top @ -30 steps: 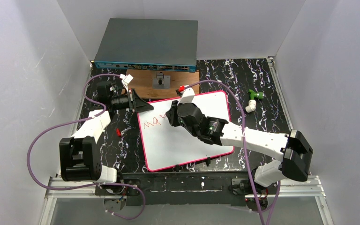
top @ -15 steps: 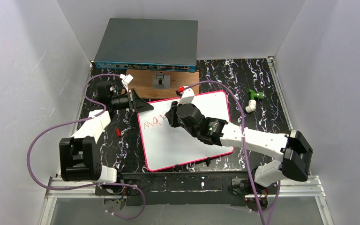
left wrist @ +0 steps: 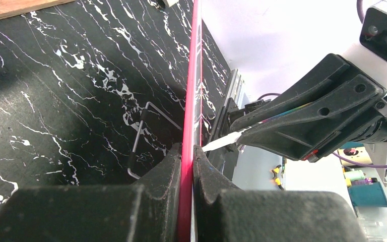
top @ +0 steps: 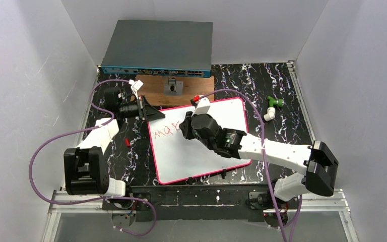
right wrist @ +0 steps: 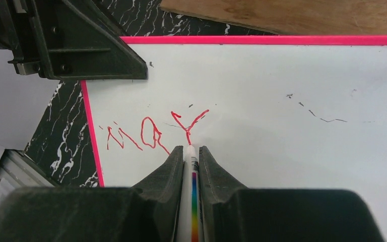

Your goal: Write a sentence on the whiteboard

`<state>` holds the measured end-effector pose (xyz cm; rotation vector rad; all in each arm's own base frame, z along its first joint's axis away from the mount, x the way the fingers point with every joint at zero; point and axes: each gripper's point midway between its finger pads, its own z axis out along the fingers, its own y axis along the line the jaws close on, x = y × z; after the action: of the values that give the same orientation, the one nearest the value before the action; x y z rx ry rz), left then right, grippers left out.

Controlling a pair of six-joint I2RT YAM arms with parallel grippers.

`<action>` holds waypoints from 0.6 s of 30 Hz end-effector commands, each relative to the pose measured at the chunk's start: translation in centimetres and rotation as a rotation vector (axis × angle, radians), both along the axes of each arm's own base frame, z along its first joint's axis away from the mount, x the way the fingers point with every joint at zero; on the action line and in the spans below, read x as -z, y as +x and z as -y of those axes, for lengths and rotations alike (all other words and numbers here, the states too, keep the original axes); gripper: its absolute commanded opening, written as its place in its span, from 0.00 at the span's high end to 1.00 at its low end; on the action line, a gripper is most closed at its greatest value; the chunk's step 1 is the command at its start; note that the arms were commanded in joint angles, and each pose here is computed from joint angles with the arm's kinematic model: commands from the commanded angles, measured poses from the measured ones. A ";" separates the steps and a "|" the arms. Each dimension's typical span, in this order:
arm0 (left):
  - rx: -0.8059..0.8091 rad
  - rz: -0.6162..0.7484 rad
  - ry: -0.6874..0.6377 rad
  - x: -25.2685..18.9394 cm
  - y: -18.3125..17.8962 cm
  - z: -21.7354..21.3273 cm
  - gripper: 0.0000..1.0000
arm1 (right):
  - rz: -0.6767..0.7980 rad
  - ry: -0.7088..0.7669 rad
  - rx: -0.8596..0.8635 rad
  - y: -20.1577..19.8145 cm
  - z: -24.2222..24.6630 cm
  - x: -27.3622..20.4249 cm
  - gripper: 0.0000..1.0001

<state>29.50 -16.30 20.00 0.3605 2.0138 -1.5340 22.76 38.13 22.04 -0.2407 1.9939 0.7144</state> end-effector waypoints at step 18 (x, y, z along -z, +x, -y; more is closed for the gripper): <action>-0.079 0.173 0.121 0.2 2.1 -0.7 1.00 | 0.208 0.123 -0.069 -2.1 1.1 -13.0 0.99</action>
<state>29.40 -16.30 20.08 0.3639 2.0125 -1.5330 21.04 37.50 23.45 -0.3394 1.9835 0.6851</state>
